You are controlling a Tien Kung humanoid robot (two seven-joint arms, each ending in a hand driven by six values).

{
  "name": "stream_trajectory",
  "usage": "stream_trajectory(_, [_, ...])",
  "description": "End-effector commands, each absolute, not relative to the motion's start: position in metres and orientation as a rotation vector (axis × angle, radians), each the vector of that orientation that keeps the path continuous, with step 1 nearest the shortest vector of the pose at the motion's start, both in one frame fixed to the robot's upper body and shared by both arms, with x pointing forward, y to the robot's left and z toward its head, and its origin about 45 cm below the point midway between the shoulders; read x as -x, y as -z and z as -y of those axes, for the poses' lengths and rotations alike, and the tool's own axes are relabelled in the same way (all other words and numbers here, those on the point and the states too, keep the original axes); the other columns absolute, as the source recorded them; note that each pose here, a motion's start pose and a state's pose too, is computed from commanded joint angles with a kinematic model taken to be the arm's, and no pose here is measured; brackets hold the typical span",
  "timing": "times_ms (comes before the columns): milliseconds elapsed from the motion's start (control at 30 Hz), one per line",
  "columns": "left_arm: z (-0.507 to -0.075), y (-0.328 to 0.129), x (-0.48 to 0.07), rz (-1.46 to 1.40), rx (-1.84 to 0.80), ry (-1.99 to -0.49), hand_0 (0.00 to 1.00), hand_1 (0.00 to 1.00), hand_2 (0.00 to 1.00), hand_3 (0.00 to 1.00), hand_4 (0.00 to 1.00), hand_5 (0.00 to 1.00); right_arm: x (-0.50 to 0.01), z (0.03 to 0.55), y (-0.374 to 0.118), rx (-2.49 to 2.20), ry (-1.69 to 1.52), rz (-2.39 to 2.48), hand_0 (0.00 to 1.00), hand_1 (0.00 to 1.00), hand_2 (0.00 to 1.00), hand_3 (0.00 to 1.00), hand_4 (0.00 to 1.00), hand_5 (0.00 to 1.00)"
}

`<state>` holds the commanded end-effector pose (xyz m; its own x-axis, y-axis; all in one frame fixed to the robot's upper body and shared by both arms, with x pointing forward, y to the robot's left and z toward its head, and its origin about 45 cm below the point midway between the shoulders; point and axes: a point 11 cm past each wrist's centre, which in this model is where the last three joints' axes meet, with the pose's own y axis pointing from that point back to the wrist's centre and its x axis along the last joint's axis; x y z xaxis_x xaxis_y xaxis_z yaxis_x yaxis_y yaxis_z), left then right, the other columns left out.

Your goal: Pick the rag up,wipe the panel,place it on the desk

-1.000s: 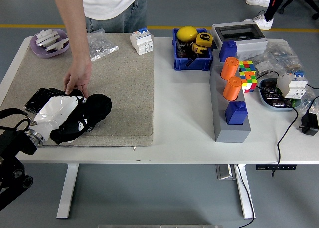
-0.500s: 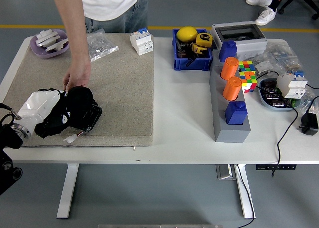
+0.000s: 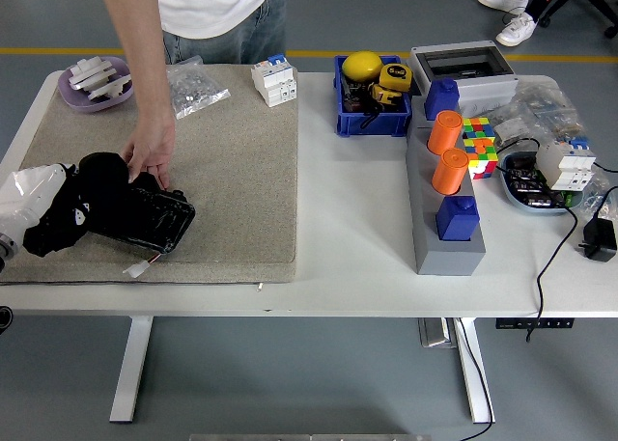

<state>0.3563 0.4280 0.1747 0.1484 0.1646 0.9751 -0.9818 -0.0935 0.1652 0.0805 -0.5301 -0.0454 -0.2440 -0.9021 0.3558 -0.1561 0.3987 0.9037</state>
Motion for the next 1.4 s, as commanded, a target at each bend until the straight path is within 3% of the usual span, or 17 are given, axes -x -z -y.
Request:
stream_trajectory(400, [-0.462, -0.186, -0.368, 0.949, -1.341, -1.251, 0.232, 0.153, 0.52, 0.504, 0.17, 0.002, -0.085, 0.53, 0.044, -0.948, 0.945, 1.679, 0.815, 0.673, 0.688, 0.636, 0.947, 0.765])
stream_trajectory(800, [-0.467, -0.19, -0.373, 0.957, -1.366, -1.247, 0.23, 0.153, 0.52, 0.504, 0.174, 0.002, -0.086, 0.529, 0.045, -0.955, 0.946, 1.675, 0.814, 0.672, 0.689, 0.636, 0.947, 0.765])
stream_trajectory(1400, [-0.4, -0.18, -0.357, 1.008, -1.271, -1.114, 0.231, 0.156, 0.525, 0.507, 0.202, 0.002, -0.084, 0.531, 0.044, -0.95, 0.946, 1.677, 0.814, 0.673, 0.688, 0.638, 0.948, 0.765])
